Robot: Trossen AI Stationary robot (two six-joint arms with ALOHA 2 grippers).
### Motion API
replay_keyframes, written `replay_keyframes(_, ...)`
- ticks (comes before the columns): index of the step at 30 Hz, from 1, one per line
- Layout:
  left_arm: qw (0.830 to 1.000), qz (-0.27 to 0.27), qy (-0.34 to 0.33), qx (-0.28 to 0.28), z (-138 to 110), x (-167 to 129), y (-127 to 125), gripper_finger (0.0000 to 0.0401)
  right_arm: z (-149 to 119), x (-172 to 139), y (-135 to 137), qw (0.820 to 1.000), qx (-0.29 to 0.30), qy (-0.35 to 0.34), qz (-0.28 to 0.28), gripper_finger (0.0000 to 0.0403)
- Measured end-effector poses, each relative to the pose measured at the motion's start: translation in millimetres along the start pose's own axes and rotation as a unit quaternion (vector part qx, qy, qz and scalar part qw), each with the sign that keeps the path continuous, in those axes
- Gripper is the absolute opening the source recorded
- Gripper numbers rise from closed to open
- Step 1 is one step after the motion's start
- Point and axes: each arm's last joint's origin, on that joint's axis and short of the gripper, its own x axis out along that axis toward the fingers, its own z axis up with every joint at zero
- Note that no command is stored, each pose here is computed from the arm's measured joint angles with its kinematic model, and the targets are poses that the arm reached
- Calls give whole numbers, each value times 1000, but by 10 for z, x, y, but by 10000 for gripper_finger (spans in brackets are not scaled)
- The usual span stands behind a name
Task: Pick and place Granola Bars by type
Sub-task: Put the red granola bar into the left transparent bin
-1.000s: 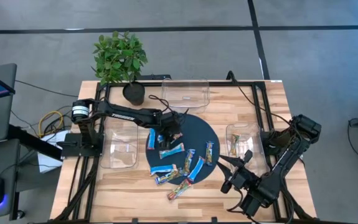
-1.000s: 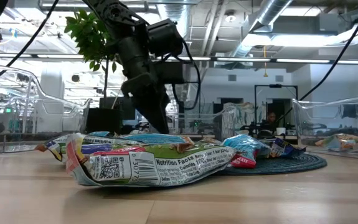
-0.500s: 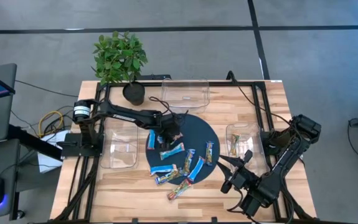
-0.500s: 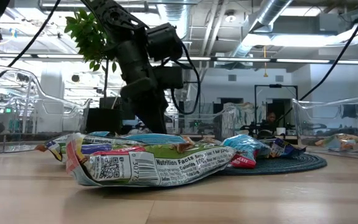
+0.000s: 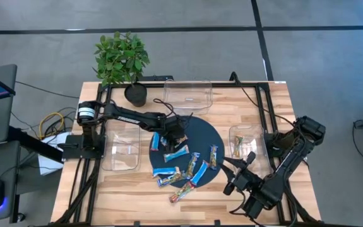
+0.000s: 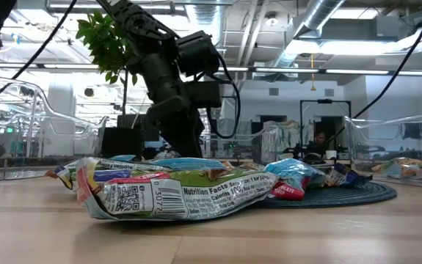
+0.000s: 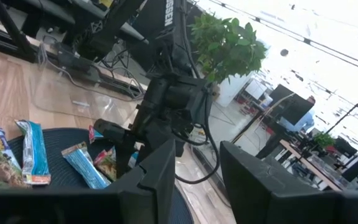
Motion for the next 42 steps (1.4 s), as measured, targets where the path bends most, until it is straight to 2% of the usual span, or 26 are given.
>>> replay_keyframes(8, 1000, 9, 9, -1, 27, -20, 6, 147, 0, -69, 7, 1000, -4, -5, 11, 120)
replay_keyframes(17, 1000, 13, 19, -2, 12, -28, 11, 77, 1, -184, 19, 1000, -2, -18, 26, 120)
replay_keyframes(22, 1000, 13, 20, -1, 10, -29, 11, 54, 6, -255, 22, 999, 0, -33, 32, 120)
replay_keyframes(42, 999, 23, 44, 10, 132, -133, 24, 49, 7, -268, 25, 999, 0, -36, 32, 120)
